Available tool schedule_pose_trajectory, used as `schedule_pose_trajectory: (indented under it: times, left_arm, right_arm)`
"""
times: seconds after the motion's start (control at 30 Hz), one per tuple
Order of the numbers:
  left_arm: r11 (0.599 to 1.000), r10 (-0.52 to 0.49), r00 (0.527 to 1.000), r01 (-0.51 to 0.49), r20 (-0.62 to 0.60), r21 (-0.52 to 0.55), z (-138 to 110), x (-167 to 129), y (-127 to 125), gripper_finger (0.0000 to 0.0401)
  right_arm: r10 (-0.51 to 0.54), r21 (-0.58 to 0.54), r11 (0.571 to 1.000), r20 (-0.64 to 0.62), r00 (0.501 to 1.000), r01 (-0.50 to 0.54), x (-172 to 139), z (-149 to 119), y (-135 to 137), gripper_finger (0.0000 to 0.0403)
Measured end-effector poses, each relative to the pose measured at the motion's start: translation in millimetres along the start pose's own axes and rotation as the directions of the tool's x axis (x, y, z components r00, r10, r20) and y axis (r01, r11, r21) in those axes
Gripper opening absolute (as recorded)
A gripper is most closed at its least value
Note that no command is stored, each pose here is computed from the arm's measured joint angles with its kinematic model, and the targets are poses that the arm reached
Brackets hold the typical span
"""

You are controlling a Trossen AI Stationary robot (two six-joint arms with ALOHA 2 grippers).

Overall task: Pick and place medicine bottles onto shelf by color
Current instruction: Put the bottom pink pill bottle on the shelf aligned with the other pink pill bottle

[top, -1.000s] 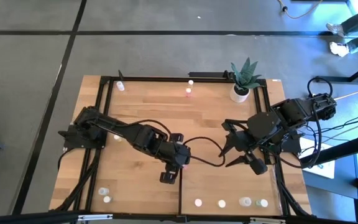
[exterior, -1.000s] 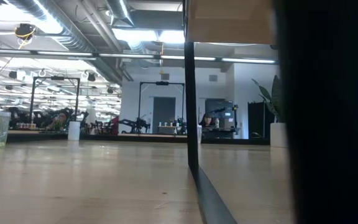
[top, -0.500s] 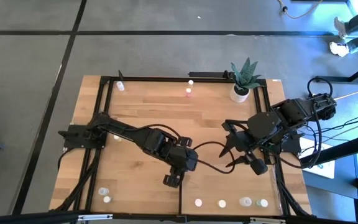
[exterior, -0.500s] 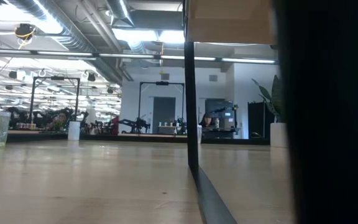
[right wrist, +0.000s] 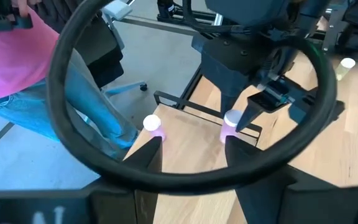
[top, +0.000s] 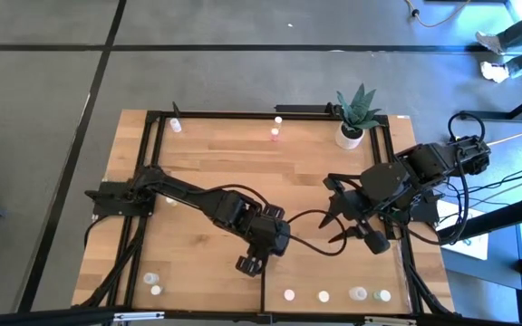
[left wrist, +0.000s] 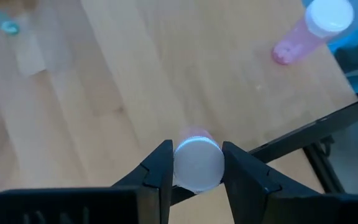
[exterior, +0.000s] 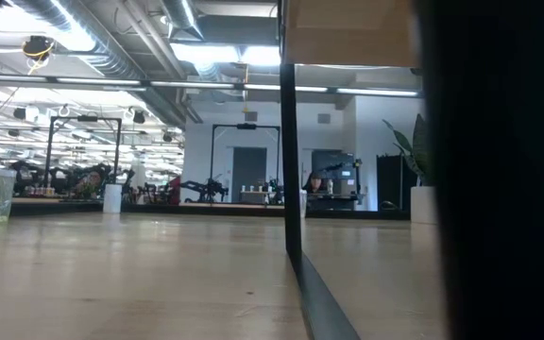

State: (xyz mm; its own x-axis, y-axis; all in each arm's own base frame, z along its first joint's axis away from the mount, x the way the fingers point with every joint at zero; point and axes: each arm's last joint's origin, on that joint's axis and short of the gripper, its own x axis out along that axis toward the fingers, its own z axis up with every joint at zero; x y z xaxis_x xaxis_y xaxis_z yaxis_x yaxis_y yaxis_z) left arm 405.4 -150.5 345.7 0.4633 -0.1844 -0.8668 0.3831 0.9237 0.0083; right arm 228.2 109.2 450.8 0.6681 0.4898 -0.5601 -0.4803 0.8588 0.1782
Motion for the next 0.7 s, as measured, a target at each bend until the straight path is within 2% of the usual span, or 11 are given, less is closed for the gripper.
schedule_pose_trajectory:
  times: [0.7]
  left_arm:
    - [0.999, -0.035, 0.999, 0.035, 0.005, 0.004, 0.1, 0.2, 5.4, 0.0132]
  right_arm:
    - [-0.001, 0.000, 1.000, 0.001, 1.000, 0.001, 0.0, 0.0, -0.1, 0.0178]
